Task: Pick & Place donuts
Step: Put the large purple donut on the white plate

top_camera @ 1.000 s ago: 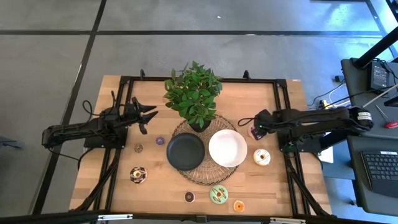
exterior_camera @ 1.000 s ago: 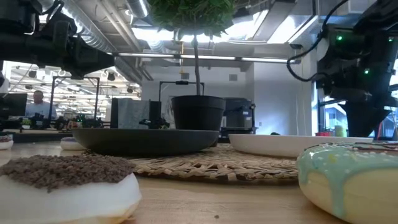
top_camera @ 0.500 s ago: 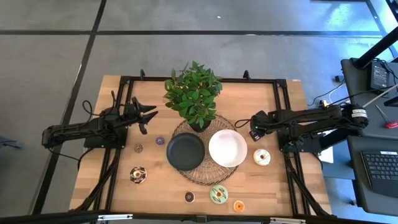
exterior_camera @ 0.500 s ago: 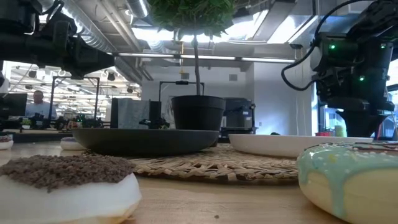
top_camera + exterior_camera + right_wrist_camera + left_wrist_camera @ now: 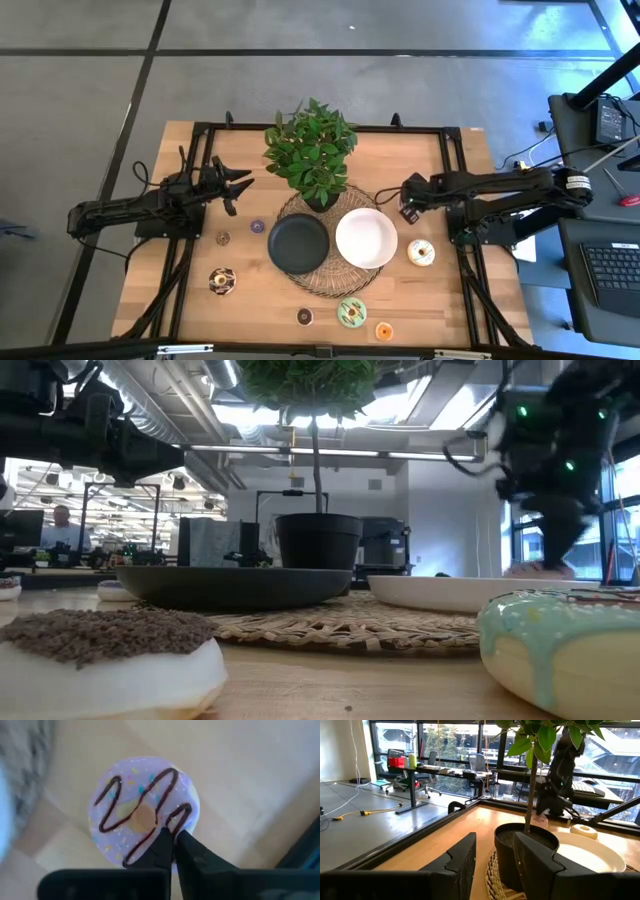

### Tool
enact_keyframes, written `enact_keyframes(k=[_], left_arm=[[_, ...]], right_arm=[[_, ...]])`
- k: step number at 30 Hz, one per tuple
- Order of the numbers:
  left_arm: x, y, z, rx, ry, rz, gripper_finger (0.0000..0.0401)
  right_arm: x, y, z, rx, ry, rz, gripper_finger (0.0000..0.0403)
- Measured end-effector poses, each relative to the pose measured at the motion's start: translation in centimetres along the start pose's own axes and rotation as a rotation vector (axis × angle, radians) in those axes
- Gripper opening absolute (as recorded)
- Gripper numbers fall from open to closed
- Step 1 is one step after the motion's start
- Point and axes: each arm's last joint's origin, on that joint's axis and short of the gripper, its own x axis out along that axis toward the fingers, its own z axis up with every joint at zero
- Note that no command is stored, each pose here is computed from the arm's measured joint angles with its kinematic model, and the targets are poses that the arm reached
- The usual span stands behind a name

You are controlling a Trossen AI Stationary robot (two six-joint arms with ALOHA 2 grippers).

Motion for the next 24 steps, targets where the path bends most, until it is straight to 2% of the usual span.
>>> enact_keyframes(k=[7, 11, 14, 18, 24], left_arm=[[0.0, 0.0, 0.0, 0.0, 0.0, 0.0, 0.0127], [0.0, 0.0, 0.0, 0.0, 0.0, 0.0, 0.0127], [0.0, 0.0, 0.0, 0.0, 0.001, 0.0, 0.0127], [0.0, 0.0, 0.0, 0.0, 0.0, 0.0, 0.0127], [0.0, 0.0, 0.0, 0.0, 0.0, 0.0, 0.0127]], right_arm=[[-3.7, 2.2, 2.4, -0.036, -0.128, 0.142, 0.0035], [-4.3, 4.3, 2.6, -0.081, -0.159, 0.28, 0.0024], [-4.0, 6.1, 2.7, -0.109, -0.201, 0.341, 0.0018], [-2.6, 8.0, 2.6, -0.145, -0.176, 0.363, 0.0022], [-0.1, 9.5, 2.4, -0.179, -0.108, 0.303, 0.0034]])
